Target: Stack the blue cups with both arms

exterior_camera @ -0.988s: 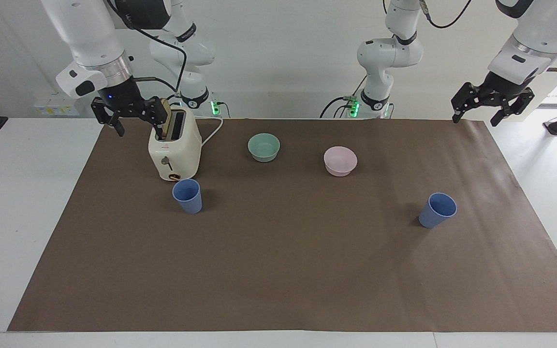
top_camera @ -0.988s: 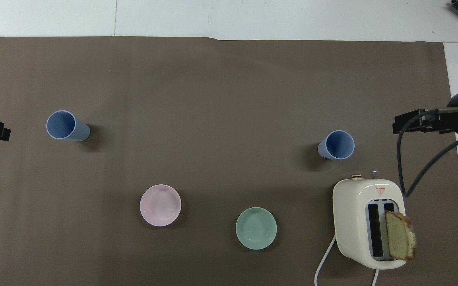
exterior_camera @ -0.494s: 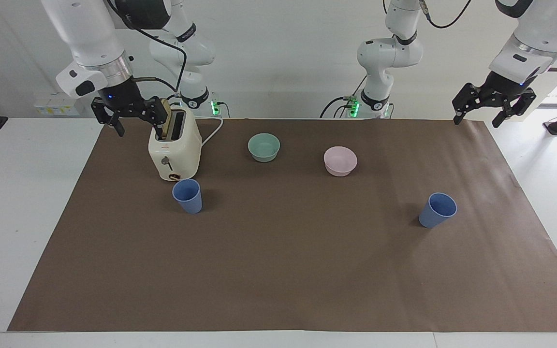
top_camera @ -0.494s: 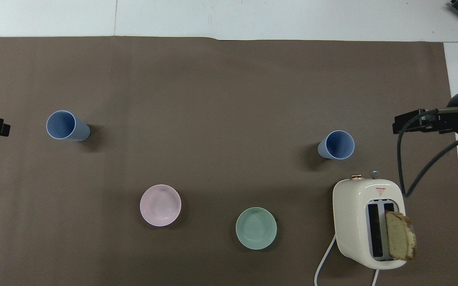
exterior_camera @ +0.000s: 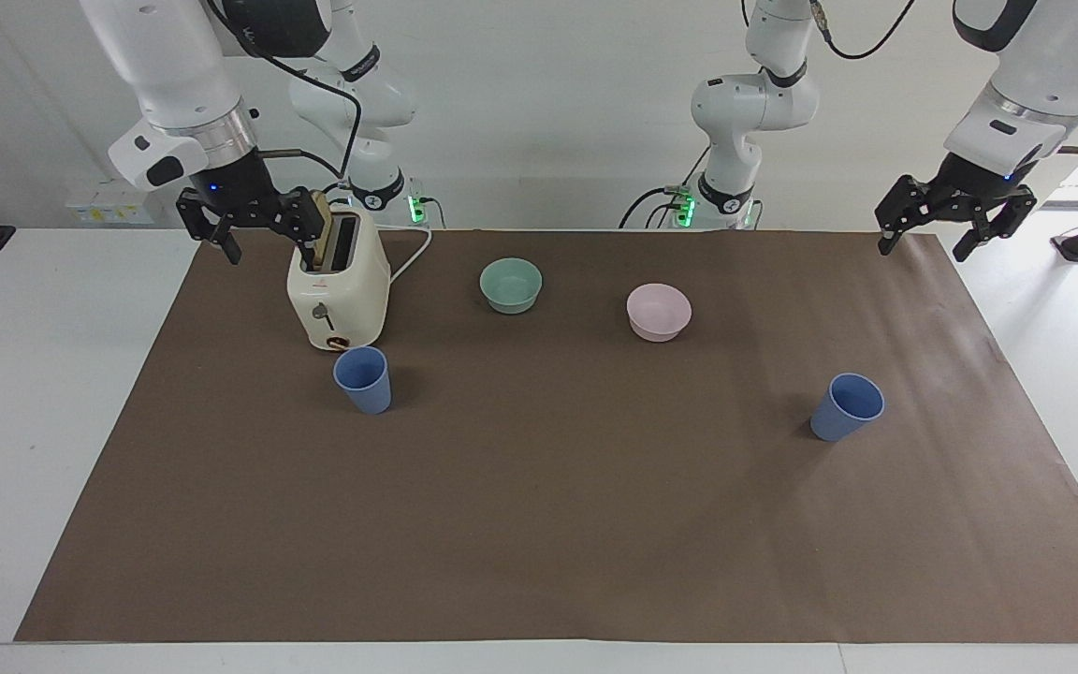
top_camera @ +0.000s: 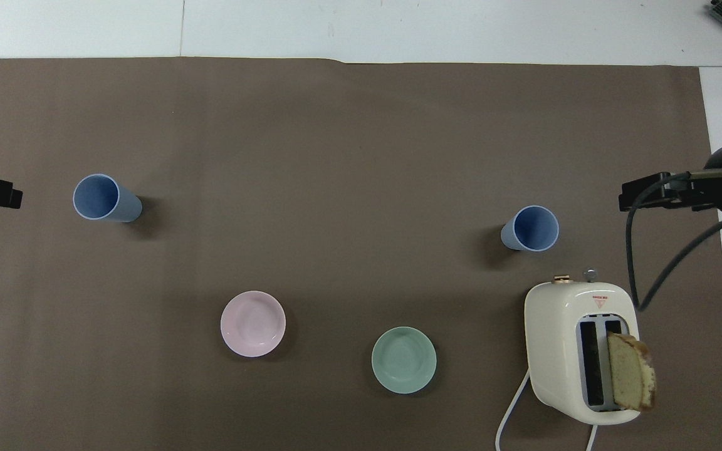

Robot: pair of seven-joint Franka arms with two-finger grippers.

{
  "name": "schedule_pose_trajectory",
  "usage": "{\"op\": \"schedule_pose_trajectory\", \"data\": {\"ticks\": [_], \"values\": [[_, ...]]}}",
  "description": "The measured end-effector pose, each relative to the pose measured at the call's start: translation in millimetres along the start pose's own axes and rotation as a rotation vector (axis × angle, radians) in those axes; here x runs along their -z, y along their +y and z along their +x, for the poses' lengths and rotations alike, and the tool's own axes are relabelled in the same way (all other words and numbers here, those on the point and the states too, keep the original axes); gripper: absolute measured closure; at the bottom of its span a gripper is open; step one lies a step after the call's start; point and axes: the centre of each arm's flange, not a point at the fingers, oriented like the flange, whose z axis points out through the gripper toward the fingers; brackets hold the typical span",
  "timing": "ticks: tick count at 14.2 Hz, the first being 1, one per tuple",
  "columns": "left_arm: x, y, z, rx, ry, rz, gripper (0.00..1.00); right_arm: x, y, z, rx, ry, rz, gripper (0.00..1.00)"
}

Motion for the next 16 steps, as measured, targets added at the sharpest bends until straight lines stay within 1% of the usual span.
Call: {"op": "schedule_pose_trajectory", "data": {"ticks": [4,9,12,16], "values": [[-20.6,-4.8,2.4,-0.018,-0.007,-0.001,0.0,0.0,0.0,0.0,0.0,0.0,0.0,0.0],[-62.2,-29.6,0.4,-0.043,-0.02,-0.003,0.0,-0.1,0.0,0.0,0.0,0.0,0.0,0.0],[-94.4,-37.3,-1.5,-0.033,-0.022,-0.014,0.0,-0.1,0.0,0.0,0.0,0.0,0.0,0.0],[-136.9,-46.0,-6.2,-0.016,-0.043,-0.019,0.0,-0.1,0.0,0.0,0.0,0.0,0.0,0.0]]}}
